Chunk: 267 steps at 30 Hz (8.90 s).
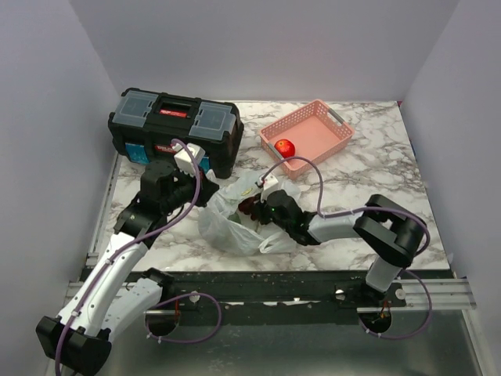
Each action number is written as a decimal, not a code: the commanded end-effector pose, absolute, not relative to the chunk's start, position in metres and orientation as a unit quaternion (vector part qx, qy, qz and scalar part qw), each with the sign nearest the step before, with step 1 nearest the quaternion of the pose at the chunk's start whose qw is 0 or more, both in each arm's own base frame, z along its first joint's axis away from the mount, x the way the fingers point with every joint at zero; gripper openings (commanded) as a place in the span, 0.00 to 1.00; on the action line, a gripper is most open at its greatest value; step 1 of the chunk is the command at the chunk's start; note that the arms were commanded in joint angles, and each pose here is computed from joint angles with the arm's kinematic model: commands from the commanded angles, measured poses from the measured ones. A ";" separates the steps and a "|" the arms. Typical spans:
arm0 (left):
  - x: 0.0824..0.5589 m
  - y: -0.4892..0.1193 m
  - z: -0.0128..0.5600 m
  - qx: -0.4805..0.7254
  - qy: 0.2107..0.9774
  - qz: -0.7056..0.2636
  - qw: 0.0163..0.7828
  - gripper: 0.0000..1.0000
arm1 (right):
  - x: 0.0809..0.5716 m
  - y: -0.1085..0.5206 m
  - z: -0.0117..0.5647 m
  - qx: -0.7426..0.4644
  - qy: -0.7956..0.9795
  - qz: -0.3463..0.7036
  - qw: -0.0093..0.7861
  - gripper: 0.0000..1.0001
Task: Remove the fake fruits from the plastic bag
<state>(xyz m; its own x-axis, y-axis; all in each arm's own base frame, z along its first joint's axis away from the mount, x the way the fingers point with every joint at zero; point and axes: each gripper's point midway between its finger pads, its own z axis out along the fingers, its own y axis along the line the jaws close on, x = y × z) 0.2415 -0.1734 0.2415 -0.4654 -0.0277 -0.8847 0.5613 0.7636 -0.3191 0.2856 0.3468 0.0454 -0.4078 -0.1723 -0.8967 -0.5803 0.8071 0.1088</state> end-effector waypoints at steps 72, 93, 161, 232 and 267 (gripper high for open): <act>0.247 -0.168 0.243 0.168 0.809 -0.285 0.485 0.00 | 0.266 0.251 0.338 0.034 0.702 0.315 0.638 0.01; 0.243 -0.170 0.247 0.171 0.802 -0.293 0.491 0.00 | 0.426 0.200 0.219 0.068 0.847 0.041 0.526 0.01; 0.242 -0.176 0.247 0.174 0.801 -0.309 0.483 0.00 | 0.402 0.199 0.164 0.042 0.899 0.057 0.431 0.64; 0.205 -0.169 0.108 -0.157 0.870 -0.377 0.276 0.00 | 0.137 0.368 0.138 -0.139 0.789 0.469 0.372 0.79; 0.164 -0.131 0.074 -0.234 0.841 -0.363 0.325 0.00 | 0.159 0.387 0.165 -0.231 0.802 0.376 0.402 0.73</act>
